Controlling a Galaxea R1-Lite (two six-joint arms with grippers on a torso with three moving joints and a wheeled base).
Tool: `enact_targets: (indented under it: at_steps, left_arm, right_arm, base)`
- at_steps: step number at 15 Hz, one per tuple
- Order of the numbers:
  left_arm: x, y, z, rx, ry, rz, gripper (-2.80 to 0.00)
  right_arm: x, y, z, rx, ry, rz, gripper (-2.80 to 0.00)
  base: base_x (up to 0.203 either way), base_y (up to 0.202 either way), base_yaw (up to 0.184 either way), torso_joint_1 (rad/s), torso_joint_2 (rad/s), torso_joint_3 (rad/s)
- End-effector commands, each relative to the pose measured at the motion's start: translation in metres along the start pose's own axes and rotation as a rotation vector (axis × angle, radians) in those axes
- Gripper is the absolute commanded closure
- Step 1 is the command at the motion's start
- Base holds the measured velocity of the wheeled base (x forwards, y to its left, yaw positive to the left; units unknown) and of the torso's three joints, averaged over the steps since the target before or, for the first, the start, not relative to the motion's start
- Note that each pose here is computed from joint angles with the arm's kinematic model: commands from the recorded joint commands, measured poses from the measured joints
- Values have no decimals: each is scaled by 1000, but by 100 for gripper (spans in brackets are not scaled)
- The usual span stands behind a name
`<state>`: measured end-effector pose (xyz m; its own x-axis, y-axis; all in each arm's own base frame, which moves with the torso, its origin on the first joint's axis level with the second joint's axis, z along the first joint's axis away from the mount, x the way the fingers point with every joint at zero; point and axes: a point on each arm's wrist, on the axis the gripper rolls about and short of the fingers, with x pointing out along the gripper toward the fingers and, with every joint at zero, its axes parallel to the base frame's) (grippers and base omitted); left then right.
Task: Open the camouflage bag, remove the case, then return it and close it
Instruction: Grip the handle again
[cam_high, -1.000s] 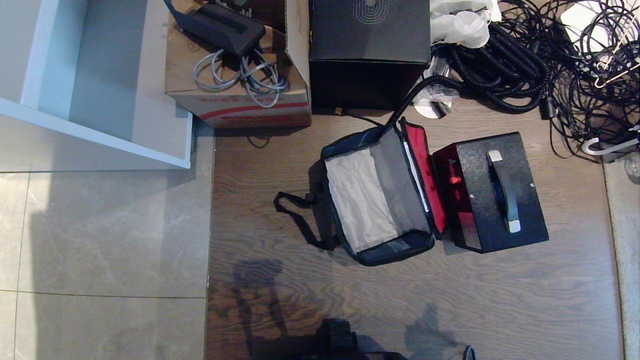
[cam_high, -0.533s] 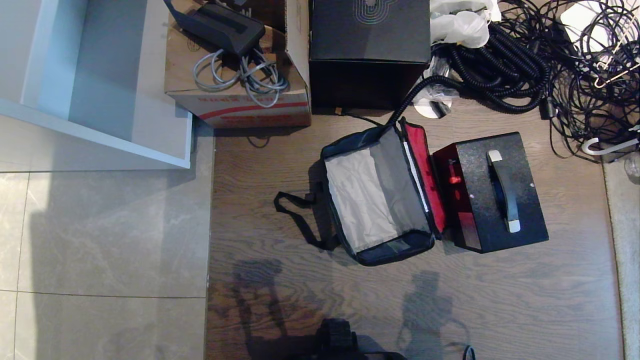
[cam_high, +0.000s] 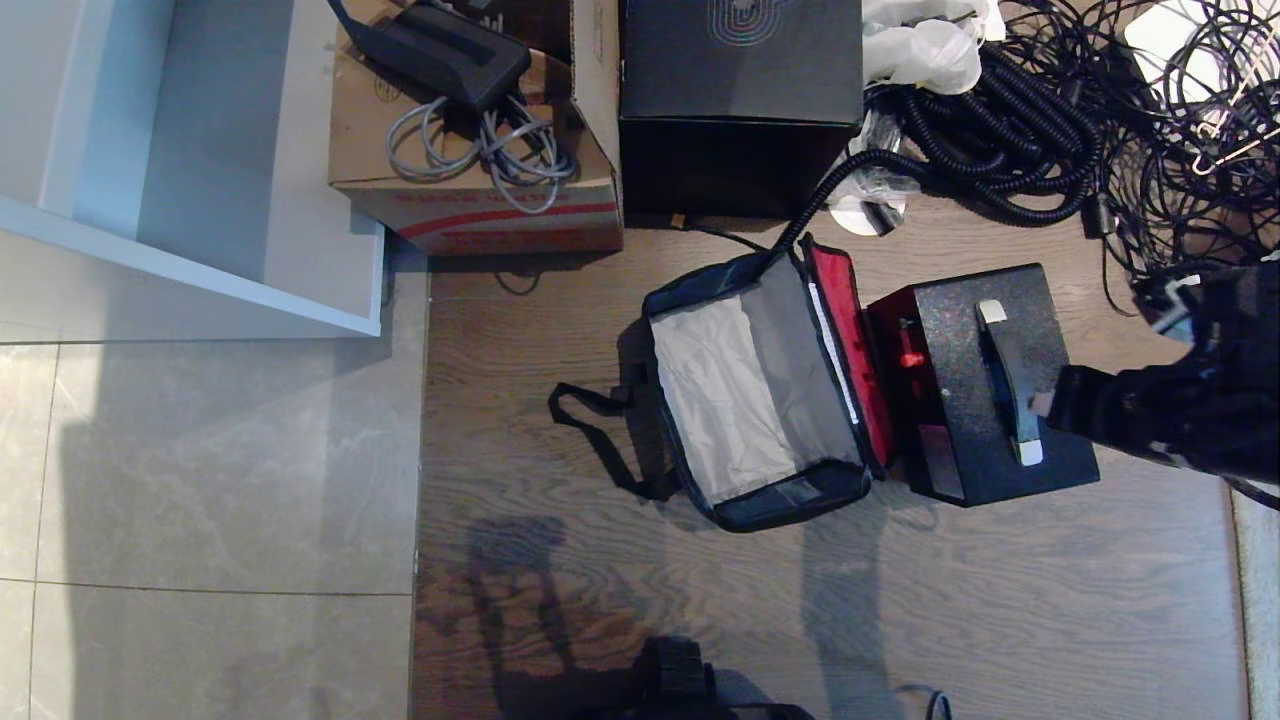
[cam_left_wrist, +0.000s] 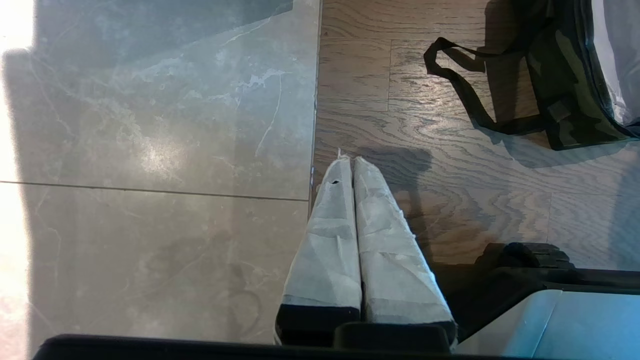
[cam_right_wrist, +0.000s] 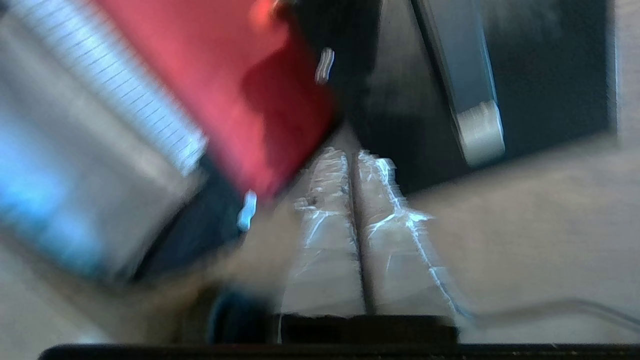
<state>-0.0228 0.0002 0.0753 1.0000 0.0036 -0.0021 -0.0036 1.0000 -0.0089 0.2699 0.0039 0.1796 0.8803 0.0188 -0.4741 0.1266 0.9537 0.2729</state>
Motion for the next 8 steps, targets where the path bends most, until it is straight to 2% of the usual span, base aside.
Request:
enact_targets:
  at_steps: [1, 6, 8]
  left_arm:
    - [0, 0, 0, 0, -1, 0, 0]
    - [0, 0, 0, 0, -1, -1, 0]
    - [0, 0, 0, 0, -1, 1, 0]
  right_arm:
    - [79, -11, -6, -6, 42, -28, -280]
    - [75, -3, 28, -315, -98, -12, -280]
    - [69, -4, 27, -449, -114, -57, -280]
  base:
    - [0, 0, 0, 0, 0, 0]
    - [0, 0, 0, 0, 0, 0]
    - [0, 0, 0, 0, 0, 0]
